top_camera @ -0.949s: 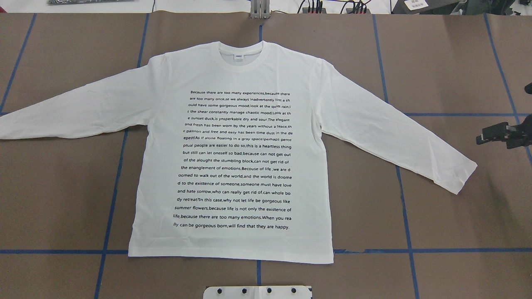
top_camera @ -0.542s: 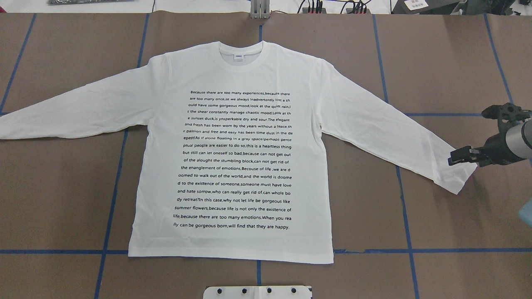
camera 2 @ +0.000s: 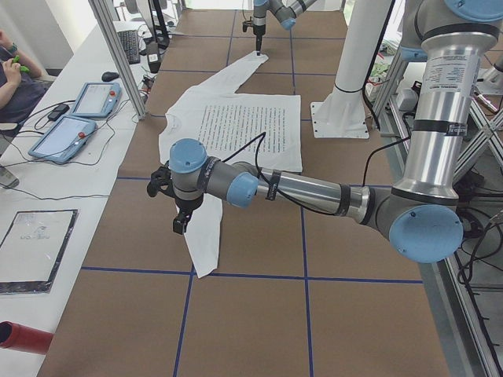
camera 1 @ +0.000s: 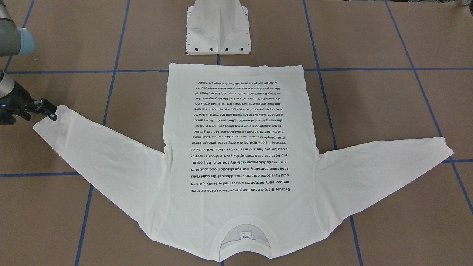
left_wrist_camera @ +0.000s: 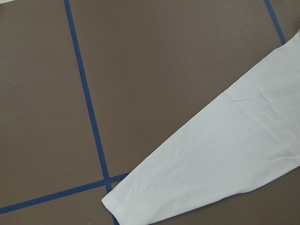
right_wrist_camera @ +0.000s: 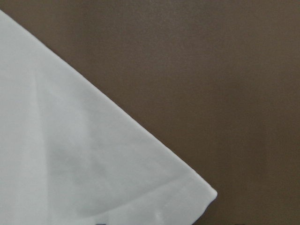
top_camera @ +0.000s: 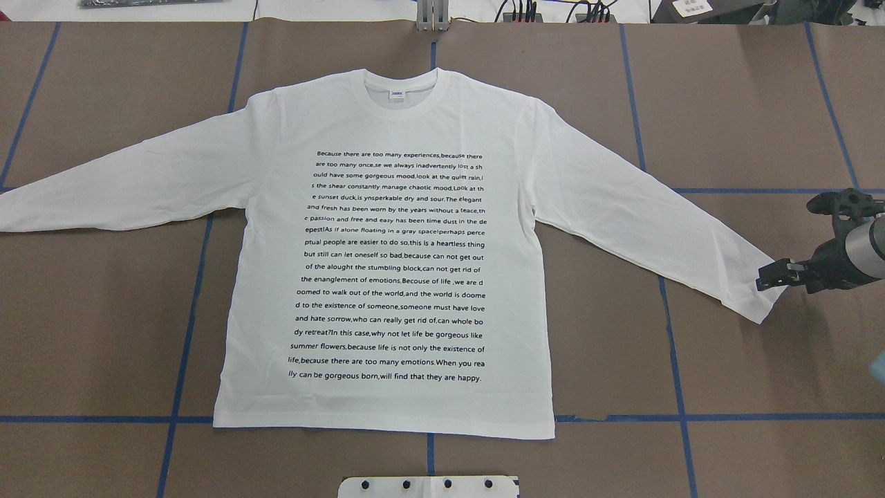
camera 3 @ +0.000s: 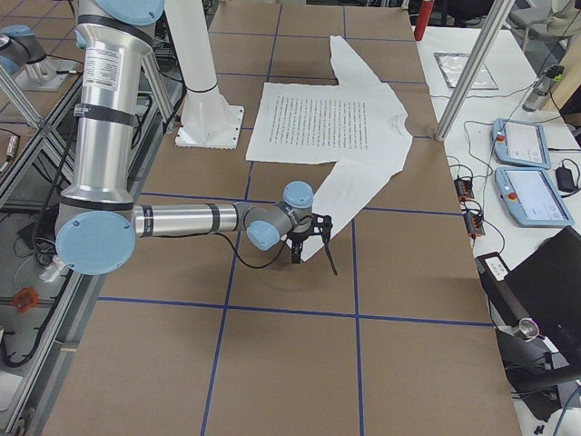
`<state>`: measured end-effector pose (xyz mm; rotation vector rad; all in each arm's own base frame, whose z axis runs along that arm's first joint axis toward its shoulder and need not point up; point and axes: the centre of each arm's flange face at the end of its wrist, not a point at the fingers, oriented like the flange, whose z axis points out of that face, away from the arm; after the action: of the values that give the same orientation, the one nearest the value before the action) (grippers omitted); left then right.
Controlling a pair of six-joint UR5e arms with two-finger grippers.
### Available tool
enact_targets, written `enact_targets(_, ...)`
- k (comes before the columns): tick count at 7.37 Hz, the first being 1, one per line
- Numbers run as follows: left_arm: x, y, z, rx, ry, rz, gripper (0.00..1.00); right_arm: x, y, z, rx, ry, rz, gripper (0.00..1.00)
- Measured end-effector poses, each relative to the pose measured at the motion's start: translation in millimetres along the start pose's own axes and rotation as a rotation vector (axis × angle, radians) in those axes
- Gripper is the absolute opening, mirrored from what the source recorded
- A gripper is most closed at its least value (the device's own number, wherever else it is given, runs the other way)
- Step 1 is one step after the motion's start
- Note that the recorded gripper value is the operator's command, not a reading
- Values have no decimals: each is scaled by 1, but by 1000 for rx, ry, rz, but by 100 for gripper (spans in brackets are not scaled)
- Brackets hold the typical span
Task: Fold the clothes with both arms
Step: 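Move the right gripper to the sleeve cuff nearest it and grasp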
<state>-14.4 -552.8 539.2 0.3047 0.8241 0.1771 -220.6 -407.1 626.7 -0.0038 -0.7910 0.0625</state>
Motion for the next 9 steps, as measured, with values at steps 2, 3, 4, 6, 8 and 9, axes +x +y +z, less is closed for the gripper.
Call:
enact_targets(2, 1, -2, -1, 3, 0, 3, 99, 1, 1, 5, -10, 6, 0, 38)
enact_targets(3, 2, -3, -1, 4, 0, 4, 99, 0, 2, 7, -13, 6, -2, 21)
enact_targets(4, 2, -4, -1, 4, -1, 4, 99, -2, 1, 7, -14, 6, -3, 12)
enact_targets(6, 2, -4, -2, 5, -1, 5, 99, -10, -2, 6, -20, 8, -3, 5)
enact_targets(8, 2, -4, -1, 4, -1, 5, 99, -19, -4, 1, -19, -1, -10, 1)
enact_targets(9, 1, -4, -1, 4, -1, 4, 99, -21, -5, -3, -15, -7, -10, 0)
